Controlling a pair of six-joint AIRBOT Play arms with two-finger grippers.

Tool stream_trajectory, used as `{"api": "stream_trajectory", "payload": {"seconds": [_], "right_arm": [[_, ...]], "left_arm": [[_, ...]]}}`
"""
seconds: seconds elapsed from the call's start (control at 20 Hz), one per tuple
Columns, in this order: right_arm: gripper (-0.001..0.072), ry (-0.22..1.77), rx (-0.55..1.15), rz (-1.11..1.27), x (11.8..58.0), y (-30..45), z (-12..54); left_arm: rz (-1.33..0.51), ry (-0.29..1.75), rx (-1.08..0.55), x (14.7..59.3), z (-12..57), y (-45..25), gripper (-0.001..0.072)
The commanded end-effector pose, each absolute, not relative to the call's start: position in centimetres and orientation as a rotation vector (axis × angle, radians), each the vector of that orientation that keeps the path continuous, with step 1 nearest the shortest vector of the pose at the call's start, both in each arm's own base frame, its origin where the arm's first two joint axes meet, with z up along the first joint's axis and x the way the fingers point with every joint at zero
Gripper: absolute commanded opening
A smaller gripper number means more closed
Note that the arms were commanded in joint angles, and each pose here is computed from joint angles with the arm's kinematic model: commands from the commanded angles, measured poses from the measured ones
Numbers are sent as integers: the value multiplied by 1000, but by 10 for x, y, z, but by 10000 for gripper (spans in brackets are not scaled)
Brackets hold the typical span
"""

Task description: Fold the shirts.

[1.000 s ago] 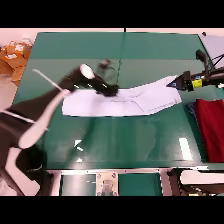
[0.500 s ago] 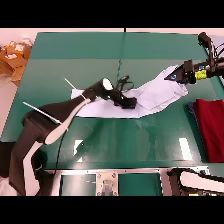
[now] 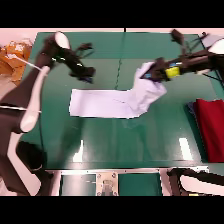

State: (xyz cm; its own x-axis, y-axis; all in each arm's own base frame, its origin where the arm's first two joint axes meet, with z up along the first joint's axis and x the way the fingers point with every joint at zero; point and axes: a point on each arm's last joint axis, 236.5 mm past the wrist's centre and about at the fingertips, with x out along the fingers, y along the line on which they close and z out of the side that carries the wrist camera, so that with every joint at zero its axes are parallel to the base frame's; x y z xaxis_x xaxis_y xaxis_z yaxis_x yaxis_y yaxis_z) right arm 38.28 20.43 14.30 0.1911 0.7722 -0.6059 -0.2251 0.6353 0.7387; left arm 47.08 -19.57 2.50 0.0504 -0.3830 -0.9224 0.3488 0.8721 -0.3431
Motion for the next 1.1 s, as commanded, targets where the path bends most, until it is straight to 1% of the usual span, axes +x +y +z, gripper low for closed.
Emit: {"api": "stream_trajectory", "payload": {"seconds": [0.0, 0.1, 0.2, 0.25, 0.3, 0.35, 0.45, 0.5, 0.6, 0.65, 0.75, 0.85, 0.95, 1.05], "right_arm": [[16, 1089, 600, 777, 396, 302, 138], [16, 1065, 625, 776, 401, 368, 105], [21, 1062, 709, 755, 399, 438, 57], [137, 1040, 756, 736, 400, 470, 33], [369, 1041, 823, 723, 400, 500, 15], [396, 1052, 816, 769, 396, 521, 8], [388, 1077, 722, 931, 383, 529, 26], [342, 1067, 694, 991, 388, 518, 44], [53, 1053, 653, 1063, 411, 470, 79], [16, 1065, 650, 1062, 426, 435, 88], [15, 1153, 640, 990, 450, 354, 81], [16, 1266, 636, 833, 462, 273, 52], [15, 1325, 651, 678, 463, 201, 20], [18, 1357, 706, 592, 452, 155, -9]], "left_arm": [[-143, 1411, 105, 477, 55, -56, 31], [-86, 1377, 83, 479, 70, -28, 31], [-64, 1363, 59, 478, 78, -14, 31], [-62, 1363, 59, 477, 79, -10, 30], [-60, 1369, 60, 476, 79, -6, 31], [-63, 1372, 65, 475, 78, -4, 31], [-66, 1373, 75, 475, 78, -2, 31], [-65, 1370, 76, 476, 79, -2, 31], [-66, 1357, 76, 479, 79, -3, 31], [-65, 1354, 76, 479, 79, -2, 30], [-76, 1369, 96, 477, 75, -1, 31], [-80, 1397, 98, 473, 65, -1, 31], [-80, 1410, 98, 471, 63, -1, 31], [-81, 1408, 98, 471, 63, -1, 31]]}}
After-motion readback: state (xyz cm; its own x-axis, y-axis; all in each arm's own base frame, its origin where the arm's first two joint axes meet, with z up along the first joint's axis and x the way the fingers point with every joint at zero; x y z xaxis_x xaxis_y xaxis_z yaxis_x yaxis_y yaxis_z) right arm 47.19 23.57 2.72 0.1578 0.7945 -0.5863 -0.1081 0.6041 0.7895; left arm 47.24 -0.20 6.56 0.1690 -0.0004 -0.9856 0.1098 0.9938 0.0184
